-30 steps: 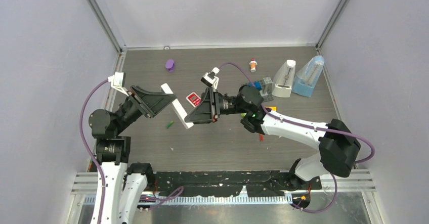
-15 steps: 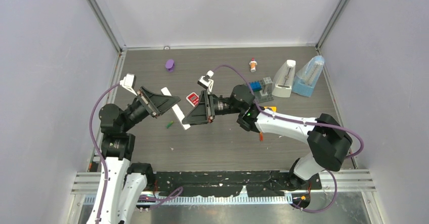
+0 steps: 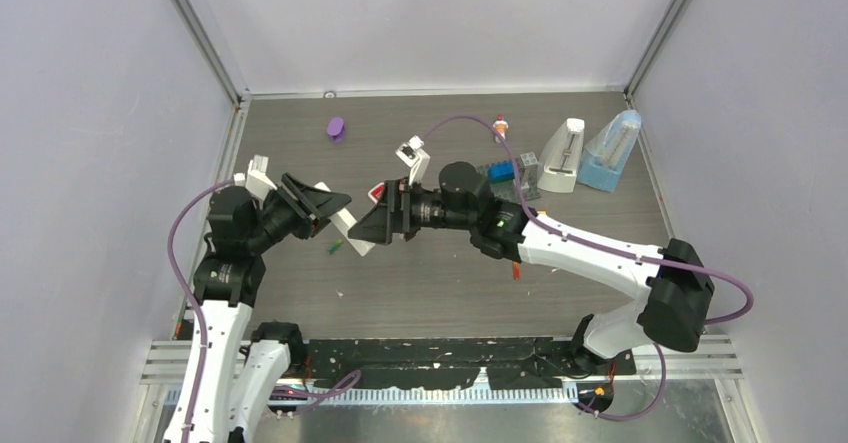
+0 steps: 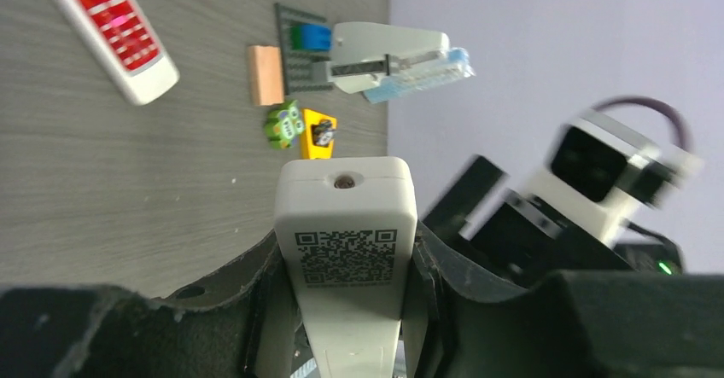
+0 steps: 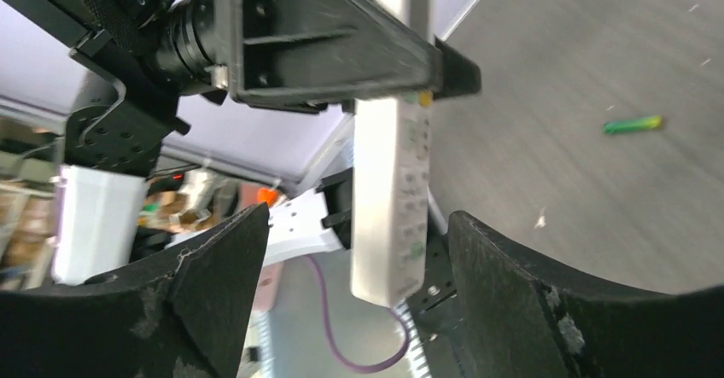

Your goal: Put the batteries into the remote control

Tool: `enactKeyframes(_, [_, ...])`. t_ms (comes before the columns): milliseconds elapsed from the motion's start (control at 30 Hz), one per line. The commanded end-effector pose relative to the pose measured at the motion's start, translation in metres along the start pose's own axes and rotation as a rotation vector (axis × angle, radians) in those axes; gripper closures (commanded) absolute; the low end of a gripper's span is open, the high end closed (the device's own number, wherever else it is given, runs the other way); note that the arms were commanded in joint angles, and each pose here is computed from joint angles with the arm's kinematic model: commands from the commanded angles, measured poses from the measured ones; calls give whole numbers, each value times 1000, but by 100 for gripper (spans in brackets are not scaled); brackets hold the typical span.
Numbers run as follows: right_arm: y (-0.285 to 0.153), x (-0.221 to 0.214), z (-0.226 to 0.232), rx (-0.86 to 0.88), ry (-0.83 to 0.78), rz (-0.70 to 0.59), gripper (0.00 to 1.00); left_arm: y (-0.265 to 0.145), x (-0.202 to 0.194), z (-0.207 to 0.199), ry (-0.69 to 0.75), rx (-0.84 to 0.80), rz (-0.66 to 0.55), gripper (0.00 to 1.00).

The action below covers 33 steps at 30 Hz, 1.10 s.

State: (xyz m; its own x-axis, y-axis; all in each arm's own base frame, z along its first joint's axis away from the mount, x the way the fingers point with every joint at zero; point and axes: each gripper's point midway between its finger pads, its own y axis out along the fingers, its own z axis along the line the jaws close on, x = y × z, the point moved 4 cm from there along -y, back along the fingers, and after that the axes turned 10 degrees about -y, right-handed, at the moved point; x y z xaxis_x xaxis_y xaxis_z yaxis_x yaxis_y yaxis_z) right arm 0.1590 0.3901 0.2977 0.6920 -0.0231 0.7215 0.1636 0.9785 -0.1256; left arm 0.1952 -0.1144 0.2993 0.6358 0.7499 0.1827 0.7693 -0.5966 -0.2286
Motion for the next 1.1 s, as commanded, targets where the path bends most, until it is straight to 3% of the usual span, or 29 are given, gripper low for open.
enactKeyframes(0, [3,12,-10,-264,-266,-60,18,-4,4,9,-36,92,-57,100])
enactKeyframes(167, [15,-1,-16,-385,-391,-33,20,-8,4,13,-55,124,-84,100])
enactKeyframes(300, [24,-10,-27,-465,-431,10,31,-8,3,13,-66,124,-80,100])
enactKeyframes(500, [36,-18,-34,-505,-421,58,75,-5,3,13,-88,105,-72,100])
enactKeyframes(600, [34,-18,-30,-493,-398,45,83,-4,2,9,-81,82,-54,100])
enactKeyframes(667, [31,-14,-24,-472,-387,33,85,-4,2,6,-68,62,-49,80])
enactKeyframes(733, [27,-9,-19,-443,-365,25,85,-5,2,0,-45,21,-50,52])
enactKeyframes(833, [18,-5,-9,-359,-304,19,86,-8,2,-11,3,-60,-61,30])
enactKeyframes(900, [12,1,-7,-286,-263,17,86,-10,1,-17,40,-114,-69,23])
enactKeyframes(1067, [-2,13,15,-38,-180,-16,85,-14,-3,-28,106,-241,-63,17])
